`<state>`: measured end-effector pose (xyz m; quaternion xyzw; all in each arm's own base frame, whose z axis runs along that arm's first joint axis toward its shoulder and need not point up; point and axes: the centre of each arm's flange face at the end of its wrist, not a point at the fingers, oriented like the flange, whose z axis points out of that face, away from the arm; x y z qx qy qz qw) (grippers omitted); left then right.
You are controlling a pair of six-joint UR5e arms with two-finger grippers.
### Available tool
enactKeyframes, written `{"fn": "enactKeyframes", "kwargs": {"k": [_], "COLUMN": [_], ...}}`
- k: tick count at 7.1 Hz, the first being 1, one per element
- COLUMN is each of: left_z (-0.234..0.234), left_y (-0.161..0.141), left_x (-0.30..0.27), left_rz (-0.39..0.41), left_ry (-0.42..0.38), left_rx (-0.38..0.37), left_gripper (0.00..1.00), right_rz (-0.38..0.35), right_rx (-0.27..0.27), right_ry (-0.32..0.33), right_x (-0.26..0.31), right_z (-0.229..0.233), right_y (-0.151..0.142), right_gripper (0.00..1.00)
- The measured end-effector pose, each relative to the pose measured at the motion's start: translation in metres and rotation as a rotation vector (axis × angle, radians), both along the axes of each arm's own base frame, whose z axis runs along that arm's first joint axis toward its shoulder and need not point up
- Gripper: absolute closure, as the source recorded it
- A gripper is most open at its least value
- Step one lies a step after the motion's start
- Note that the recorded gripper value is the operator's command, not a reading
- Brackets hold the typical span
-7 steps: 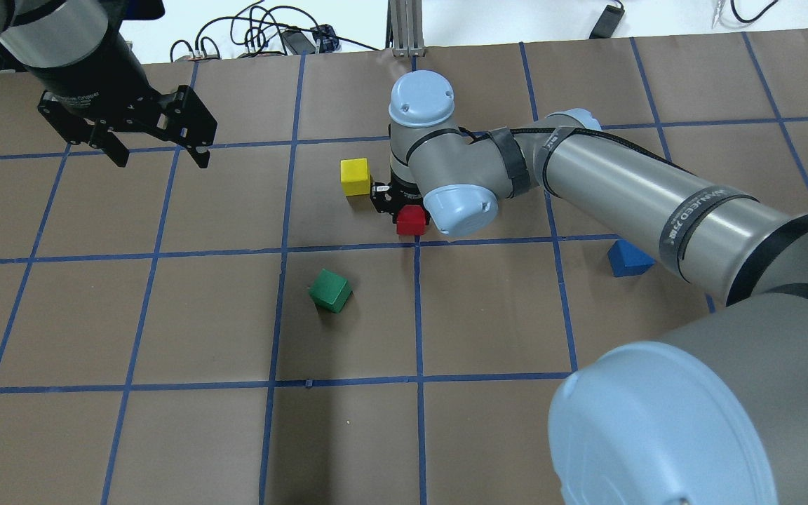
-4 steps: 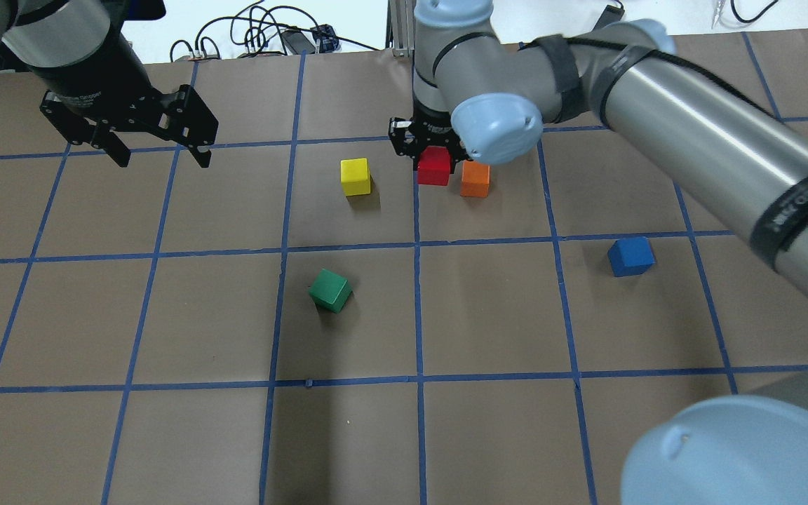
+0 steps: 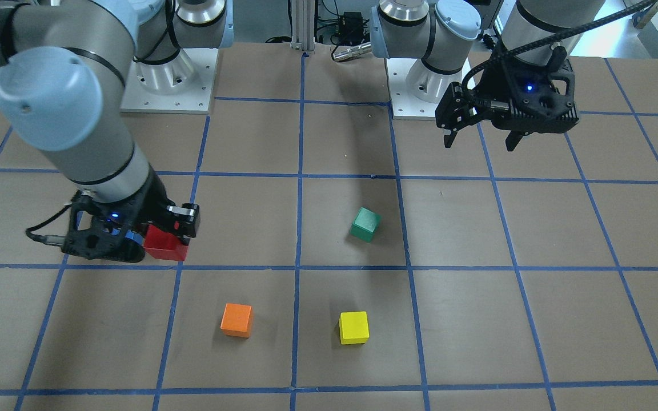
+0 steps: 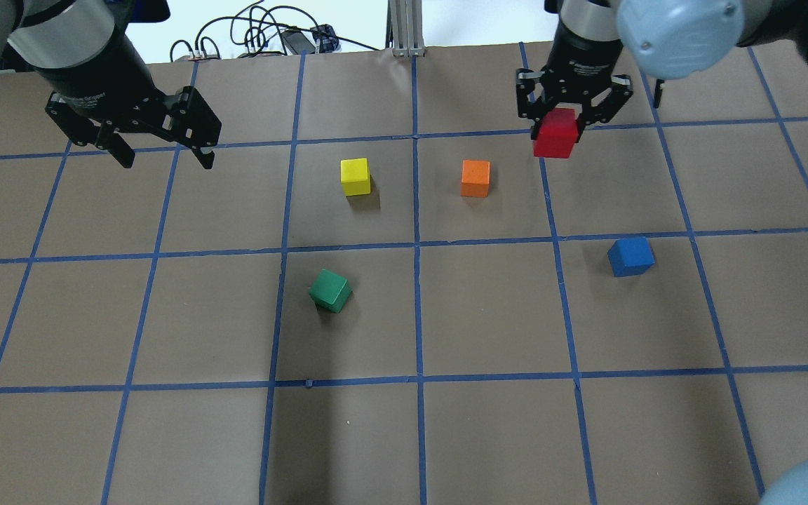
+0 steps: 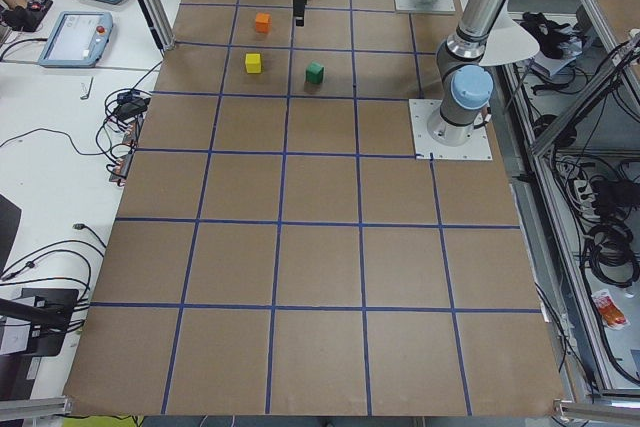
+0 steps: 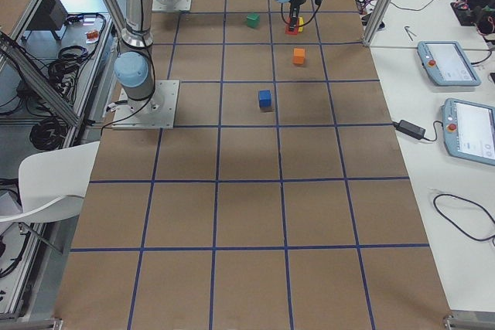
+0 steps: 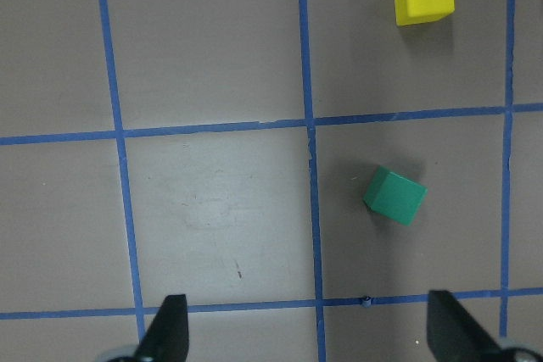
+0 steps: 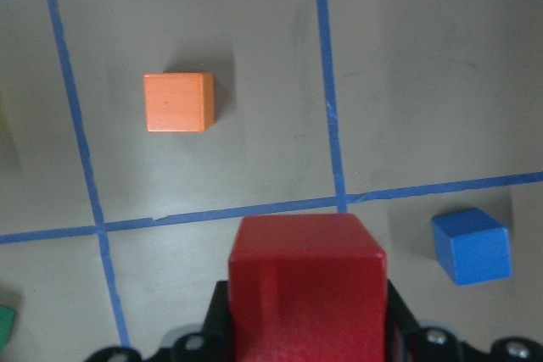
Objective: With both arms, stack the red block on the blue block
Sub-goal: 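Carry the red cube with the right gripper over the blue cube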
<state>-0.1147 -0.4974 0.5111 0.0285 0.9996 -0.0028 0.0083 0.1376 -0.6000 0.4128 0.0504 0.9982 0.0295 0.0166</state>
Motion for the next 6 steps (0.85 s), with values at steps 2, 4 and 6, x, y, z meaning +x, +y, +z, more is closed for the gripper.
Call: {"fn": "enactKeyframes", "kwargs": {"k": [2, 4, 6], "left_z": [0.0, 0.0, 0.002], "left_y": [0.0, 0.001, 0.002], "left_x": [-0.001, -0.002, -0.002], "left_rz": [-0.004, -0.005, -0.005], "left_ry": [0.001, 0.001, 0.0], "left_rx": [0.003, 0.006, 0.003], "left_gripper": [0.0, 0.0, 0.0], "right_rz": [0.06, 0.116, 0.143], "right_rx": [0.043, 0.004, -0.037], "right_ry": [-0.017, -0.021, -0.012], "right_x": [-0.065, -0.107, -0.118], "right_z": [-0.026, -0.06, -0.093], "right_y": [0.004, 0.006, 0.014], "right_gripper": [1.0, 1.0, 1.0]}}
